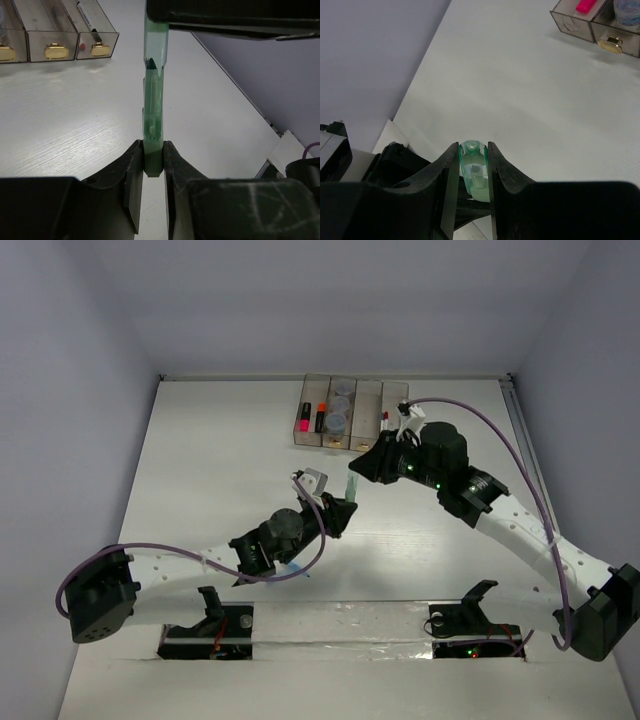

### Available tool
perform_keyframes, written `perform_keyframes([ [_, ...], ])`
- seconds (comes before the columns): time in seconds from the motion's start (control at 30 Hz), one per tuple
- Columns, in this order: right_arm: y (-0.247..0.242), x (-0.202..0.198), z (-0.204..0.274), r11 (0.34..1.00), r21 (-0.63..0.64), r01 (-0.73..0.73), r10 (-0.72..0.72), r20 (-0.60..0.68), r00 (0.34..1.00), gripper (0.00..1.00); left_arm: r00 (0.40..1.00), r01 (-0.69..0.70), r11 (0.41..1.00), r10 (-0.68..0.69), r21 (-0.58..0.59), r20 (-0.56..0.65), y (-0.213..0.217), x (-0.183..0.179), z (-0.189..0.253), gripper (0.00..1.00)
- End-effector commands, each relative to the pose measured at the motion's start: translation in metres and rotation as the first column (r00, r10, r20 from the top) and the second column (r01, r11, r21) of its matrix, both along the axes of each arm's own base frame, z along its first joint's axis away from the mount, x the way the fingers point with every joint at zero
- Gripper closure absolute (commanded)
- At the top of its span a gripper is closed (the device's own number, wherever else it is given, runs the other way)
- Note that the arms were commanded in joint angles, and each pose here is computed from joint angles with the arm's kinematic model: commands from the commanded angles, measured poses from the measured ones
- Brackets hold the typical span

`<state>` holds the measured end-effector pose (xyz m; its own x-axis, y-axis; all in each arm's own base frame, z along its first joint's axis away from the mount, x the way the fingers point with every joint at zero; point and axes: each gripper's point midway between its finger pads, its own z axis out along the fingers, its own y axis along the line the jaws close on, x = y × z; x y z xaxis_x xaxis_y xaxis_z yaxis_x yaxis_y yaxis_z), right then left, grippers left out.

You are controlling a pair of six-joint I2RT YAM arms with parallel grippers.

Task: Sort the stationery into containers
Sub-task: Close the pen cap on the pen.

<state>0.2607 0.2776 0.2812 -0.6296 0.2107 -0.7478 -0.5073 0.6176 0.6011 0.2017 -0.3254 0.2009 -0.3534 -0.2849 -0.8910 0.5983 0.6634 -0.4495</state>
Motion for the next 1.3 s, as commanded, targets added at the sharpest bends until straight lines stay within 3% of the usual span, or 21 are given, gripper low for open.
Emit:
perform_keyframes([
  [0.0,0.004,0.001,0.009,0.999,0.023,0.031,-0.032,0.058,0.998,1.0,0.998,-0.03,0.991,0.037,-0.133,0.047,-0.005,0.008,0.048,1.0],
  [0.23,0.016,-0.002,-0.006,1.0,-0.022,0.013,-0.012,0.046,0.999,1.0,0.998,0.005,0.993,0.002,-0.114,0.068,-0.013,0.002,0.049,1.0],
  [0.47,0.022,-0.013,-0.012,0.998,-0.065,0.006,-0.002,0.058,0.998,1.0,0.996,-0.049,0.99,0.058,-0.13,0.066,-0.002,0.007,0.061,1.0],
  [0.63,0.022,-0.025,-0.055,0.983,-0.177,0.043,-0.035,0.046,0.998,1.0,0.992,-0.08,0.985,0.094,-0.155,0.085,0.007,0.009,0.081,1.0],
  [0.97,0.018,-0.049,-0.116,0.975,-0.201,0.093,-0.101,-0.029,0.994,1.0,0.978,-0.109,0.962,0.149,-0.249,0.147,0.03,0.009,0.134,1.0],
  [1.27,0.018,-0.089,-0.194,0.968,-0.246,0.046,-0.096,-0.194,0.976,1.0,0.961,-0.146,0.946,0.206,-0.289,0.186,0.065,0.052,0.165,1.0],
])
